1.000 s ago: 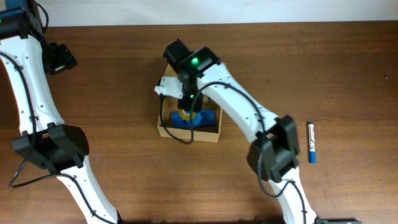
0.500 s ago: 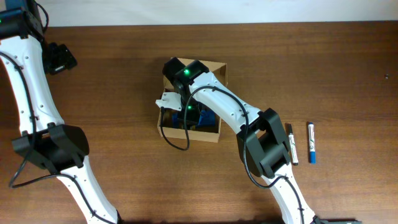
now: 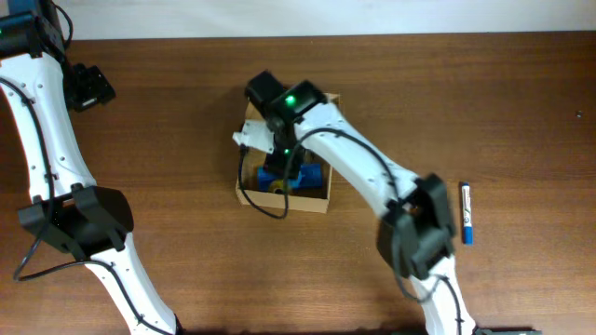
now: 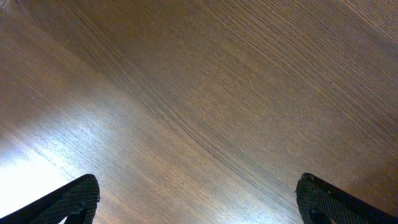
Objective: Pack container
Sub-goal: 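Carry the tape roll into the box and release it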
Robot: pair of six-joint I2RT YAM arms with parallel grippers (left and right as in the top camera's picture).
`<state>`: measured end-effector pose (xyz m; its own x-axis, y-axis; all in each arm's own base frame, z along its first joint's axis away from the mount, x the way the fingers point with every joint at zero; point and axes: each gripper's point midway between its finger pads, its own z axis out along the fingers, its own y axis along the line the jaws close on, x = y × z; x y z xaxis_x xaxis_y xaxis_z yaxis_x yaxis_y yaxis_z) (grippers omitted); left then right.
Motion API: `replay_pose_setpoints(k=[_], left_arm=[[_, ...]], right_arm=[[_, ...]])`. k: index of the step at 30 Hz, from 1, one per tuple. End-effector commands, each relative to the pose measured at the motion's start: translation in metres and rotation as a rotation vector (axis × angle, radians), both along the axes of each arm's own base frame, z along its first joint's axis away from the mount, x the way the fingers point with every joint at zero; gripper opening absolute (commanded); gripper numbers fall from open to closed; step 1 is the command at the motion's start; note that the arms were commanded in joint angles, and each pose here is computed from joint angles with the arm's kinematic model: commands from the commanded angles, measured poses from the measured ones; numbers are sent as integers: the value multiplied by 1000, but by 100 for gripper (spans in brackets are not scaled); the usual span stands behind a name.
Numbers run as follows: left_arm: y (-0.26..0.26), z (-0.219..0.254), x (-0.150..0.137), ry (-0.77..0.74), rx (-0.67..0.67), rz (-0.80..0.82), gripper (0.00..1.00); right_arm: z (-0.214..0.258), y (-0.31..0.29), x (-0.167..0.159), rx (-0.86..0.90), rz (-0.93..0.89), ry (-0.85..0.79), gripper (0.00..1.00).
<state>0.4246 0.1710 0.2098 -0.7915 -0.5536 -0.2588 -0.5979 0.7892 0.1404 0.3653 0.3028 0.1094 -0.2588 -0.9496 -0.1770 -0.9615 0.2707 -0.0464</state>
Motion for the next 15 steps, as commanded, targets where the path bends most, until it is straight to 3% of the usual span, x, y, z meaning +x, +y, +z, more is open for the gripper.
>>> replay_pose_setpoints(k=[1, 9, 15], left_arm=[[2, 9, -4, -11, 14, -8, 100], [2, 9, -4, -10, 14, -8, 100], [2, 9, -4, -10, 14, -8, 100]], right_arm=[[63, -5, -1, 55, -28, -128, 66], [128, -38, 6, 70, -136, -296, 64], [143, -128, 38, 82, -442, -371, 56]])
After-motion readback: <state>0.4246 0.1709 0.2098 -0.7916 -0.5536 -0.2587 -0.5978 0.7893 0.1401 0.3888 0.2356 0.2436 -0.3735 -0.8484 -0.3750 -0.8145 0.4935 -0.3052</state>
